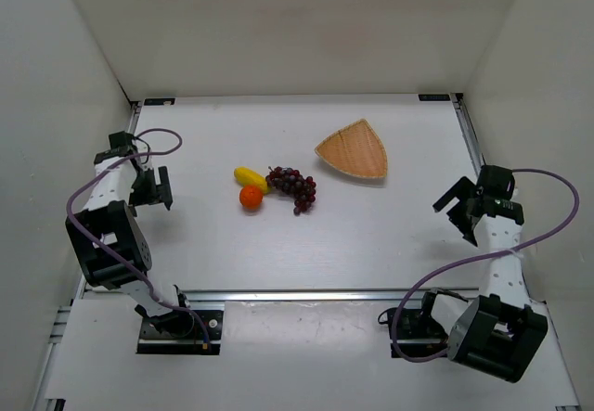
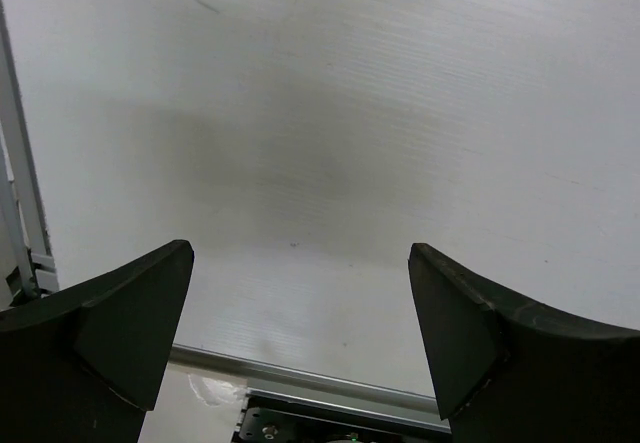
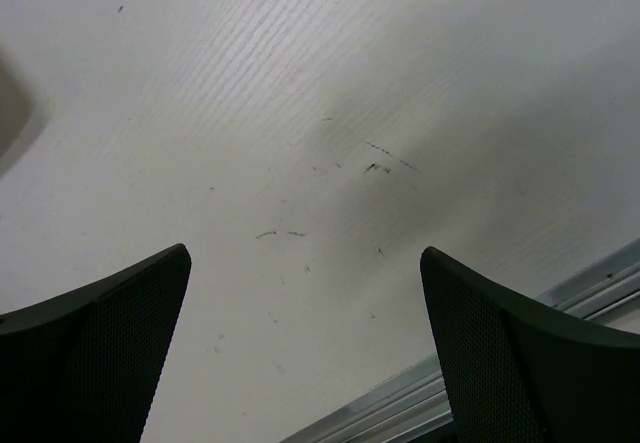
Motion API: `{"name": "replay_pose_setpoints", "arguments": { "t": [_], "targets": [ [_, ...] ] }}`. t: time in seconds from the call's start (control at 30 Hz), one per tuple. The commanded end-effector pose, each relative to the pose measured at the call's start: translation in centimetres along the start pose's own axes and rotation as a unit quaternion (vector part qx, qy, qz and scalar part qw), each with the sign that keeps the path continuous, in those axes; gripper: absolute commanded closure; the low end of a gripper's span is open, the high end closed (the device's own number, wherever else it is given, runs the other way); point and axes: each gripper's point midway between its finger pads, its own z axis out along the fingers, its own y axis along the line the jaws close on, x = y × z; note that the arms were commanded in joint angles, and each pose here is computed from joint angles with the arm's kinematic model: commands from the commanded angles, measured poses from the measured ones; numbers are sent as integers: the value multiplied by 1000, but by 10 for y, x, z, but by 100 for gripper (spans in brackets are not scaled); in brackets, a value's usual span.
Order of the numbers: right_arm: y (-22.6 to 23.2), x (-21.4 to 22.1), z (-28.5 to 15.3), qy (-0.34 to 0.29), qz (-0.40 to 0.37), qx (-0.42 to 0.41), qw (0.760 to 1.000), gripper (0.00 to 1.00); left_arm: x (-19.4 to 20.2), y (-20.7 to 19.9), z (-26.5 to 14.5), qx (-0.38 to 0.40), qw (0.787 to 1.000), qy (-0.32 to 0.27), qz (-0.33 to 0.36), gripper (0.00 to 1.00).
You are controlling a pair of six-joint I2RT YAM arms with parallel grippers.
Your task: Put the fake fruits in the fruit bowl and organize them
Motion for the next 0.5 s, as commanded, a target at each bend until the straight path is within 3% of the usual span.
{"name": "replay_pose_setpoints", "arguments": {
  "t": [0.0,0.1,0.2,0.33,0.47],
  "targets": [
    [36,-26,-13,-52,-60,-61,995,0,-24,-11,-26,37,998,-57,10,0],
    [101,-34,-37,-109,-164,-126,972,0,-22,-17,-26,55,997,-55,15,0],
    [179,-18,-58,-132,-289,-173,932,0,-23,-24,-27,66,996,-56,21,0],
    [274,51,-56,-91,-440,-215,867,0,-18,-32,-29,53,996,-51,54,0],
    [340,114,-56,-61,-515,-259,814,0,-8,-38,-31,45,995,-51,76,0]
  ]
}}
